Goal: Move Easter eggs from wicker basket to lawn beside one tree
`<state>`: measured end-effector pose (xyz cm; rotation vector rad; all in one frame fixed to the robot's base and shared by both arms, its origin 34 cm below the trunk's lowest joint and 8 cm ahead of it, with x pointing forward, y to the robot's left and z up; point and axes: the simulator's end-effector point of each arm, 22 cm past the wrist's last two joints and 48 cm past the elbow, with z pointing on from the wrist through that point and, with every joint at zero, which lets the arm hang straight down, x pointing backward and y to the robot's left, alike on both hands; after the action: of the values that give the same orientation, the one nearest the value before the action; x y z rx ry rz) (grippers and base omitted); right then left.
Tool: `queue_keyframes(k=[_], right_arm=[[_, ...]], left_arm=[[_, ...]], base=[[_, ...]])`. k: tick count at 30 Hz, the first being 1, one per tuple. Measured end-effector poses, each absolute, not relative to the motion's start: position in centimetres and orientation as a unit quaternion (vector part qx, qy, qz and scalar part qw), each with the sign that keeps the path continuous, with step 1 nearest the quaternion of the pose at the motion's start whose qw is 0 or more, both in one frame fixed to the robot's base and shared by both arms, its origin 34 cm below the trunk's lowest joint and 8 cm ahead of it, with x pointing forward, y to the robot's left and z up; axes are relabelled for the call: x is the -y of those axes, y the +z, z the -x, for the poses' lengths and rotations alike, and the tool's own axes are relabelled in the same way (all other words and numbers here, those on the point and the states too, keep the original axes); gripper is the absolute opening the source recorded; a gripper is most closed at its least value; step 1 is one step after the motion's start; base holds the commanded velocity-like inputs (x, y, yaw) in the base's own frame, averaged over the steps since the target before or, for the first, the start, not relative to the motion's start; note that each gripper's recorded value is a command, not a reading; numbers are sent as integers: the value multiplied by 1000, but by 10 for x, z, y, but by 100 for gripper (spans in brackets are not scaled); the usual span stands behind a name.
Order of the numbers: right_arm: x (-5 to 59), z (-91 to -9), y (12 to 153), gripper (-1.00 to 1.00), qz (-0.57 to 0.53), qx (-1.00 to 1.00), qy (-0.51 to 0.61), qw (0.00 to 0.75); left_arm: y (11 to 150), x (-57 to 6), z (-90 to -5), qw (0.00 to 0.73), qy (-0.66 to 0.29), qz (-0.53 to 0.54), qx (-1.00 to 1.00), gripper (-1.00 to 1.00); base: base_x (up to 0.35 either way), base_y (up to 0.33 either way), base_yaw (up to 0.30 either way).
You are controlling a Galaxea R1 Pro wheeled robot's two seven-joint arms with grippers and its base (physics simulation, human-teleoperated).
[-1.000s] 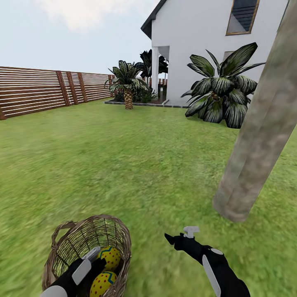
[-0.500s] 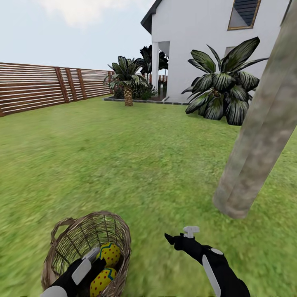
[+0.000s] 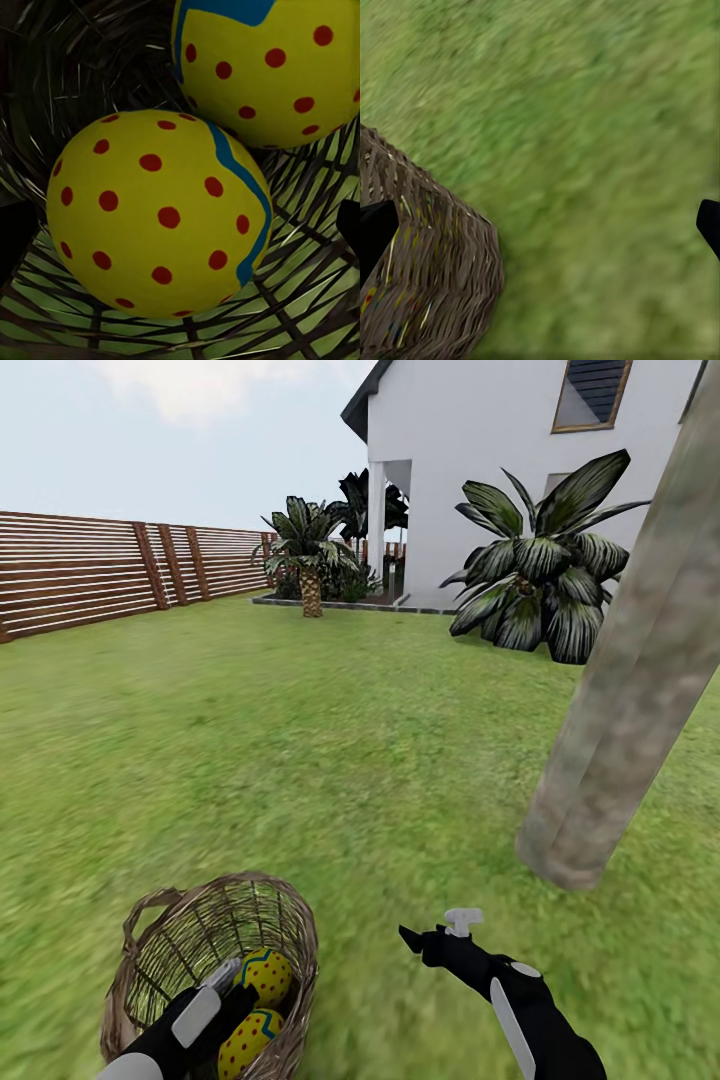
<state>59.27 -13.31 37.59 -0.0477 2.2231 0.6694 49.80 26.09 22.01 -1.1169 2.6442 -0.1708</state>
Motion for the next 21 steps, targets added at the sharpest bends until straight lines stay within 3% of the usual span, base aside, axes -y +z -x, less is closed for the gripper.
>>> queue_keyframes(k=[21], right_arm=[[133,-590,365,100,16,-882,265,389]], left_arm=[[211,-264,-492,124,-52,389,-911,100]], base=[[0,0,0]])
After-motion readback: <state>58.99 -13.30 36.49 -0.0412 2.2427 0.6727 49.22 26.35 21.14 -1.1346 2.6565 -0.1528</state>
